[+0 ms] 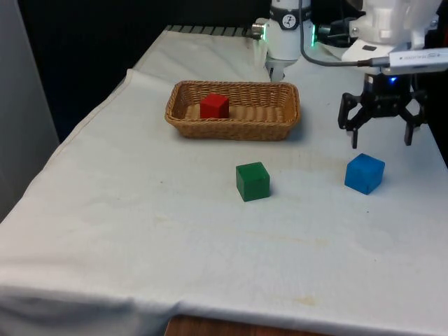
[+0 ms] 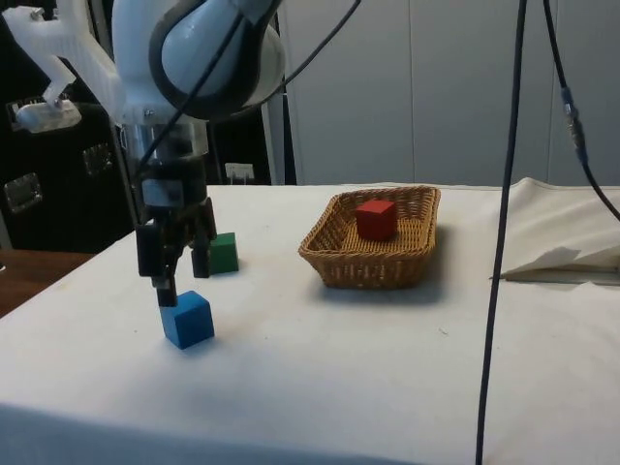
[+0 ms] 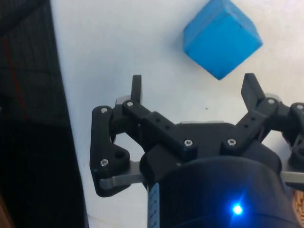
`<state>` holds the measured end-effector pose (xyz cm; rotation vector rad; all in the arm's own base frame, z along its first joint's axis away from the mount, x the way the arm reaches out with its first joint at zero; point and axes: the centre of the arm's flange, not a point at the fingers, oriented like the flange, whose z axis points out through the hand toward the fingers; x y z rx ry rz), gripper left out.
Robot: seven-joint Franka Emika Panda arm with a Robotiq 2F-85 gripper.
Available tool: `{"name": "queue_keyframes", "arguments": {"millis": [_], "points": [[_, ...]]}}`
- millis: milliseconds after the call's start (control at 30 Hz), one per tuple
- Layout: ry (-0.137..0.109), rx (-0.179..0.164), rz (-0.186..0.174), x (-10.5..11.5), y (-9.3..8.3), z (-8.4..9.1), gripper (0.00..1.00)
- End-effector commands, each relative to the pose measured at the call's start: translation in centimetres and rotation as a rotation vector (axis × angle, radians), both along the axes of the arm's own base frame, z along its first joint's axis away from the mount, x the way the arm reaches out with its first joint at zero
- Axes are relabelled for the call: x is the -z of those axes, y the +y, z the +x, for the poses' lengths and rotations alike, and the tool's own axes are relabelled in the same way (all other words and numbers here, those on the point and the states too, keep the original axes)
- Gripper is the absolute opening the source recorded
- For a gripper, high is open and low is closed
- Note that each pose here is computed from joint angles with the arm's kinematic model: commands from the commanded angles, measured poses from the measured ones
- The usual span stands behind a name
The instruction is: Pick up exactly two blocks and place them into the basket.
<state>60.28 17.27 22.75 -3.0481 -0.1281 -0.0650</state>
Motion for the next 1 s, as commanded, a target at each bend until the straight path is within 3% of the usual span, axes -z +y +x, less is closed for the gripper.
{"name": "queue_keyframes", "arguments": {"millis": [0,33,333,367,400,633,667,700,833,933,967], "points": [[0.010,0.003,-0.001,-0.1,-0.6,0.2,1.00],[0.003,0.002,-0.002,0.0,-0.3,0.1,1.00],[0.030,0.014,-0.024,0.2,-2.8,1.0,1.00],[0.022,0.015,-0.022,0.0,-2.8,0.9,1.00],[0.035,0.013,-0.028,0.4,-2.7,1.1,1.00],[0.052,0.016,-0.044,1.7,-2.9,1.5,1.00],[0.041,0.017,-0.034,1.6,-2.9,1.4,1.00],[0.053,0.018,-0.046,1.9,-2.9,1.6,1.00],[0.062,0.023,-0.052,2.6,-3.1,2.1,1.00],[0.065,0.030,-0.054,3.0,-3.0,2.5,1.00],[0.055,0.025,-0.048,2.8,-3.0,2.5,1.00]]}}
